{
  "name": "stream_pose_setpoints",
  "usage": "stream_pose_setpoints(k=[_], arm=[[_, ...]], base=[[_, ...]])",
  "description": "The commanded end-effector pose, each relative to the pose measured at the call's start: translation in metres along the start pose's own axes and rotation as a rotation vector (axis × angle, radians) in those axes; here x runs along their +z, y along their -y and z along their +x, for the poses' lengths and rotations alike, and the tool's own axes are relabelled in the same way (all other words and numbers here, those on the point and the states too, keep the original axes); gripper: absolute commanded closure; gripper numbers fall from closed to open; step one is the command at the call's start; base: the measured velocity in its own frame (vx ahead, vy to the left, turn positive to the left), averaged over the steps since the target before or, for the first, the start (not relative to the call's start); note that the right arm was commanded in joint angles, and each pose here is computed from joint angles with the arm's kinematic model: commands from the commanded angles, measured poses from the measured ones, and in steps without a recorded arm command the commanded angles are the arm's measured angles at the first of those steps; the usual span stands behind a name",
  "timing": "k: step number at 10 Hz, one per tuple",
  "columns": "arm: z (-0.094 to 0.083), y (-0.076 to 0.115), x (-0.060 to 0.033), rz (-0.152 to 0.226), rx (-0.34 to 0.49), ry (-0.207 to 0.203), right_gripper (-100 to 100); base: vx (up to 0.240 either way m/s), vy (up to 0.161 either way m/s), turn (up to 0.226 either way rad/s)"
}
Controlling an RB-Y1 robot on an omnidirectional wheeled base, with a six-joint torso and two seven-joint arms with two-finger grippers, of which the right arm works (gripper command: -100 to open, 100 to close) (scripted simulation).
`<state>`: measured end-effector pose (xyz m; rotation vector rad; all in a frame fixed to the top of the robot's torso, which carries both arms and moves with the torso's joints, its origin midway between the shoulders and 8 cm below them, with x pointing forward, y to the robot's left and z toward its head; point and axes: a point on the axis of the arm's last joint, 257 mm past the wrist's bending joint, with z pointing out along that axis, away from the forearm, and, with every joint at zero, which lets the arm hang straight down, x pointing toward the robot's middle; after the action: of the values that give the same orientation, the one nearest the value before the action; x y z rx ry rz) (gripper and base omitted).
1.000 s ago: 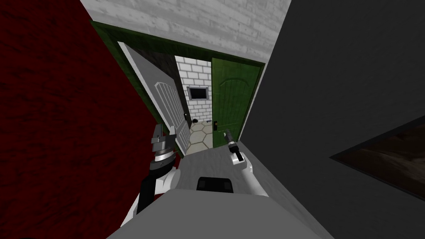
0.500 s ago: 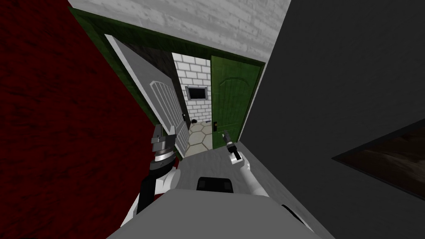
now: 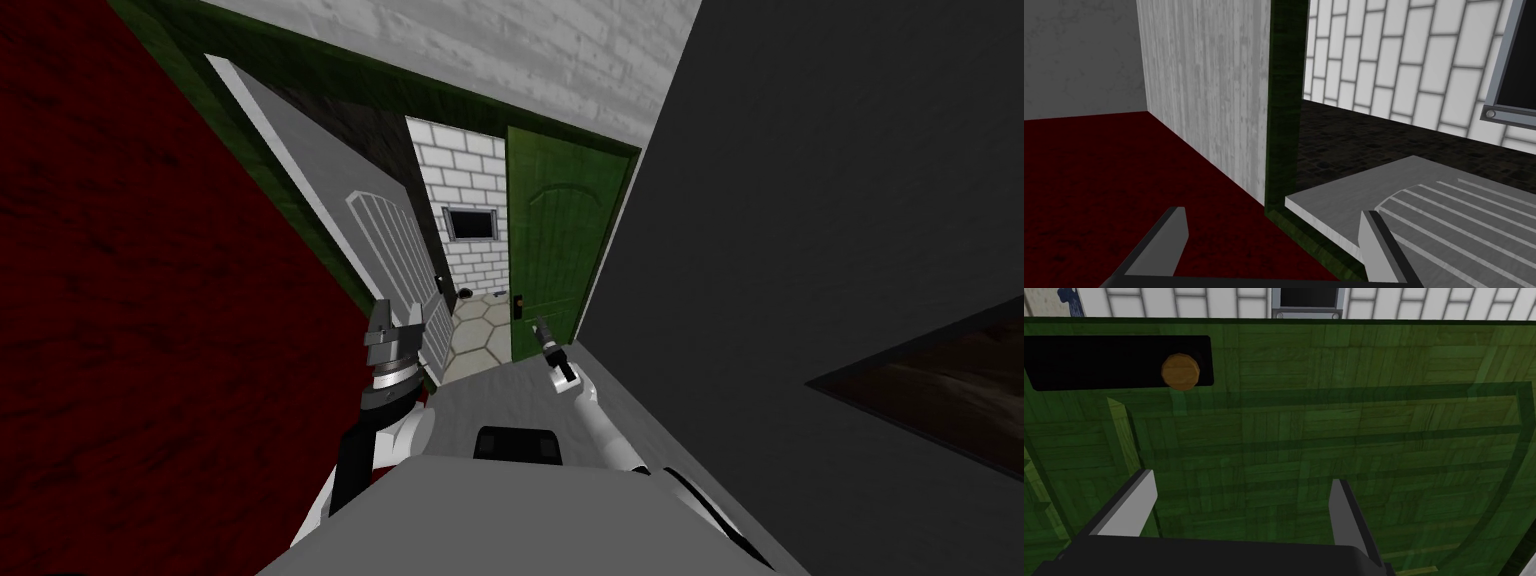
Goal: Push the door open
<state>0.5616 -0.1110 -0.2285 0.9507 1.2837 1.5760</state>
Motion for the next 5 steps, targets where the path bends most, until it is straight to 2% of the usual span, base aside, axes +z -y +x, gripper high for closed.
stream_pose_setpoints(k=[1, 5], arm=[[0.002, 0.010, 0.0031, 0.022, -0.001, -0.009, -100], [0.005, 0.029, 0.0085, 0.068, -0.006, -0.029, -100]], base=[[0.061, 0.016, -0.031], [0.064, 0.021, -0.037]])
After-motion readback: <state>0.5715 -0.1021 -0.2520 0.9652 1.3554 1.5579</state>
